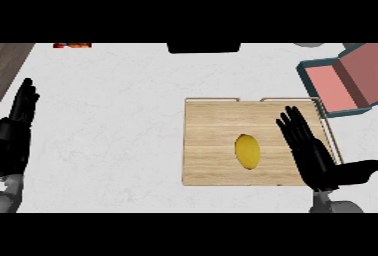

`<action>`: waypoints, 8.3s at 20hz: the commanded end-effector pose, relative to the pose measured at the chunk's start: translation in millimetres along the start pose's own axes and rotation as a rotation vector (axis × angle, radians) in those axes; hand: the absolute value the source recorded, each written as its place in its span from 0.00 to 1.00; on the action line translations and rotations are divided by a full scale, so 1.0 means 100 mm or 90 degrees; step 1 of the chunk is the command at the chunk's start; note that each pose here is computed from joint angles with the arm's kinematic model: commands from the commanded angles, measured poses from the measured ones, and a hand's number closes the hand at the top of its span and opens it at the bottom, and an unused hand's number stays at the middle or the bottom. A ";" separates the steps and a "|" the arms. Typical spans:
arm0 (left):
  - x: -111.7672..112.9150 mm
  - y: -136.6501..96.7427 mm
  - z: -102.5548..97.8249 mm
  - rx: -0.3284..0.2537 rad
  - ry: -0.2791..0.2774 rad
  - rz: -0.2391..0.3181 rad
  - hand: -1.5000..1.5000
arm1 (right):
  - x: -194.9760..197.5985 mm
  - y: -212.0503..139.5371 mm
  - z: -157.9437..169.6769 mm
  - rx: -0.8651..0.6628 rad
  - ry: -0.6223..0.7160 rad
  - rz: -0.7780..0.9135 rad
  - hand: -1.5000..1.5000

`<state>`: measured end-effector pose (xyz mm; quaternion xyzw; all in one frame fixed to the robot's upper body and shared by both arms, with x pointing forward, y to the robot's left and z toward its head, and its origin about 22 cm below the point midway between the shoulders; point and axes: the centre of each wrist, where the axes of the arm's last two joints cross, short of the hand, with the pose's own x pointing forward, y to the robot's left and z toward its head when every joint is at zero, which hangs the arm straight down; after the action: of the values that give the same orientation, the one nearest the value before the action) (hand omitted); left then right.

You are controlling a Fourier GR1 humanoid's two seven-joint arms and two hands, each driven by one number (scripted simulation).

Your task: Pick the lemon from the tray and place it in the cardboard box

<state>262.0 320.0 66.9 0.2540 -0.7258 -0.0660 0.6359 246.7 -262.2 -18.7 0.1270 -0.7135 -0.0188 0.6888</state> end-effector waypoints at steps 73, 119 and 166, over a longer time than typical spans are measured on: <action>-0.30 -0.07 0.24 -0.159 0.174 0.278 0.50 | 1.27 1.33 -0.52 0.116 0.350 0.900 0.00; -0.11 -0.11 0.19 -0.154 0.172 0.277 0.50 | 0.37 1.11 -0.71 0.147 0.362 0.958 1.00; -0.08 -0.08 0.13 -0.150 0.160 0.275 0.50 | 2.55 0.21 -2.26 -0.643 0.234 0.972 1.00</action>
<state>248.2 318.4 53.0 0.0233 -0.6627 0.0191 0.7483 463.7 -233.7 247.6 -0.6853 -0.4055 0.1520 0.5856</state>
